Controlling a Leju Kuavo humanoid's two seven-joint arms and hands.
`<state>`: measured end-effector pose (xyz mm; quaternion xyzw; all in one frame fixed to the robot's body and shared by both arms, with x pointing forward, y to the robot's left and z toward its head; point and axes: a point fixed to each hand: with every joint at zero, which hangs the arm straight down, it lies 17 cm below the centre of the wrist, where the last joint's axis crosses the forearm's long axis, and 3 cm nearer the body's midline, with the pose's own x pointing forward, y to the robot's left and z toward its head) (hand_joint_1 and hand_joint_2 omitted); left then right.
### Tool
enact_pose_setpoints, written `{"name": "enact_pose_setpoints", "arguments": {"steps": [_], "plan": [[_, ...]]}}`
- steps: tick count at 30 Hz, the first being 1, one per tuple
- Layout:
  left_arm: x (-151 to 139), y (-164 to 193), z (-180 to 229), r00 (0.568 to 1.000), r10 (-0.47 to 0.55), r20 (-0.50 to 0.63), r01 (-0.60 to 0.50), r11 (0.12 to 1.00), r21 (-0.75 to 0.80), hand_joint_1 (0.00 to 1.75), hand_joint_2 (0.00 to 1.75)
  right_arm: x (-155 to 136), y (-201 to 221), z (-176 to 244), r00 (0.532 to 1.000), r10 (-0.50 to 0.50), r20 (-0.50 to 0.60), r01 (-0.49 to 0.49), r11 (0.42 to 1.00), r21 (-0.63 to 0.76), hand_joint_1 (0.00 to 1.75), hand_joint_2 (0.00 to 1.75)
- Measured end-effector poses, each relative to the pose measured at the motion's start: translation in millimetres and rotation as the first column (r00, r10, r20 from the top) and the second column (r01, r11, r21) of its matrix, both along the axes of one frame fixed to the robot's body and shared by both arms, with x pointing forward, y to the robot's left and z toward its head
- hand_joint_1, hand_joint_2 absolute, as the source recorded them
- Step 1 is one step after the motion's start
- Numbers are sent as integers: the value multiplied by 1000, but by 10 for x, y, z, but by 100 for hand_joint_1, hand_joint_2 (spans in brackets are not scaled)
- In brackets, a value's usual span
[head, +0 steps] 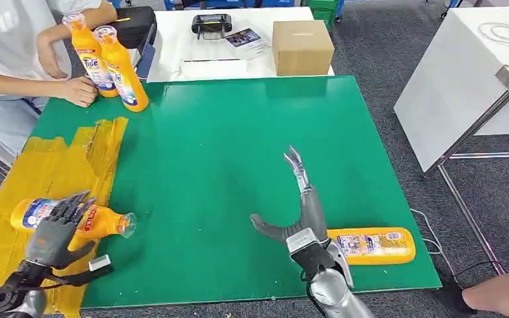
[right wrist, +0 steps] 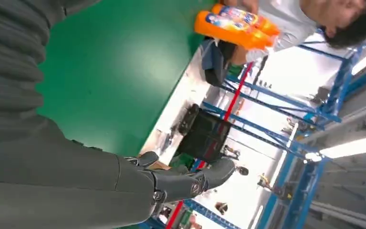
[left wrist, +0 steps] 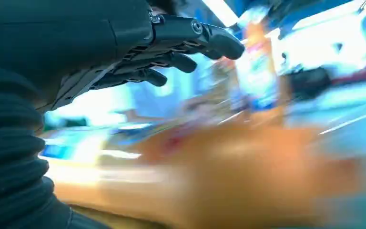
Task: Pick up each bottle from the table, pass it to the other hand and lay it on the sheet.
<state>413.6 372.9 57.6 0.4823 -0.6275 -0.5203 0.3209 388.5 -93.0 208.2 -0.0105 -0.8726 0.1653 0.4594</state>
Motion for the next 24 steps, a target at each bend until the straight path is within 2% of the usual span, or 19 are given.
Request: {"name": "enact_pose_setpoints", "arguments": {"steps": [7, 17, 24], "plan": [[-88, -82, 475, 986, 84, 144, -37, 953, -301, 0, 175, -80, -69, -69, 1000, -17, 0, 17, 1000, -23, 0, 175], [-175, -173, 925, 957, 134, 256, 5, 878, -479, 0, 175, -186, -193, -136, 999, -51, 9, 52, 996, -70, 0, 175], [-185, -300, 1017, 954, 127, 272, 45, 835, -548, 0, 175, -259, -304, -202, 997, -78, 7, 79, 992, -103, 0, 175]]}}
